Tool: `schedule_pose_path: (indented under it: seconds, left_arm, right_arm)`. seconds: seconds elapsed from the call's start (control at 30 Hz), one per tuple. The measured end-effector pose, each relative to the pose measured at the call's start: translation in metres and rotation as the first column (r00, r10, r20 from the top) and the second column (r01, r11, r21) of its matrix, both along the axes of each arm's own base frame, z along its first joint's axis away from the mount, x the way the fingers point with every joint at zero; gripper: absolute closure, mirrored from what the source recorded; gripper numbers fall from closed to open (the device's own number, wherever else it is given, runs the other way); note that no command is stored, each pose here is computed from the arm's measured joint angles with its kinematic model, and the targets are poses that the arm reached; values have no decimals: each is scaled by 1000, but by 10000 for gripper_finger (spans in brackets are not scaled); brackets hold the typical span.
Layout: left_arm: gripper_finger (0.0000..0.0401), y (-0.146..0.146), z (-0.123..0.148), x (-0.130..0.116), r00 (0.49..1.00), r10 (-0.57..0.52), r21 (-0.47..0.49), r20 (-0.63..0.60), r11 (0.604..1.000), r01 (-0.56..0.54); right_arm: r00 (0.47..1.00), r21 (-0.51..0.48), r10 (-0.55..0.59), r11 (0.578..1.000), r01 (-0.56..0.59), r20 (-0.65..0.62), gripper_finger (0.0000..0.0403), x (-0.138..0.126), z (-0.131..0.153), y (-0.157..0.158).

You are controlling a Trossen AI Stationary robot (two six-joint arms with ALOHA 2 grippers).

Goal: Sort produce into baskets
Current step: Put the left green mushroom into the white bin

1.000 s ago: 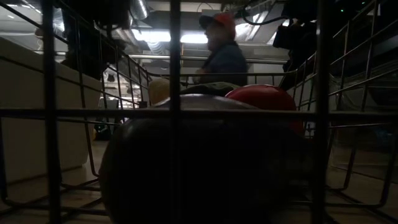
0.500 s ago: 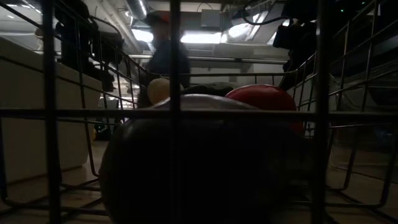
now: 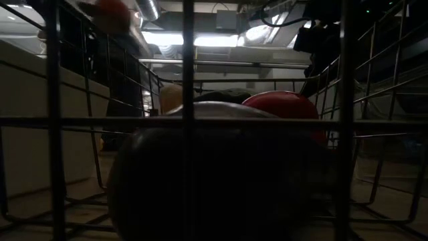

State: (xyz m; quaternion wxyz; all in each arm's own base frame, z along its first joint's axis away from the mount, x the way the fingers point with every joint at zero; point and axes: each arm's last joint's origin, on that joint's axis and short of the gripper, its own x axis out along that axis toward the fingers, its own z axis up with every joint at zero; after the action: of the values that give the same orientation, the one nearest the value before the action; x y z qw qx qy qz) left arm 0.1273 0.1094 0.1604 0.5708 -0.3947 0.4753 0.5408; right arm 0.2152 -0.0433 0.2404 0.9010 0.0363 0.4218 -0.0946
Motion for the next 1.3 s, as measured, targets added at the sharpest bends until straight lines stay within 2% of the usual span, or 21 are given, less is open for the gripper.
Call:
schedule_pose_path:
  seconds: [0.27,0.7,1.13,1.3]
  left_arm:
    - [232,2,-9,3,998,13,54,63,998,-16]
    - [234,3,-20,-9,999,45,47,27,998,-46]
    - [306,3,-20,-9,1000,1,46,13,999,-2]
    - [319,3,-20,-9,1000,1,47,14,999,-2]
  right_arm:
    - [1000,0,0,1000,0,0,145,0,0,0]
    - [1000,-1,0,1000,0,0,145,0,0,0]
    - [1000,0,1,1000,-1,0,145,0,0,0]
    - [1000,-1,1,1000,-1,0,145,0,0,0]
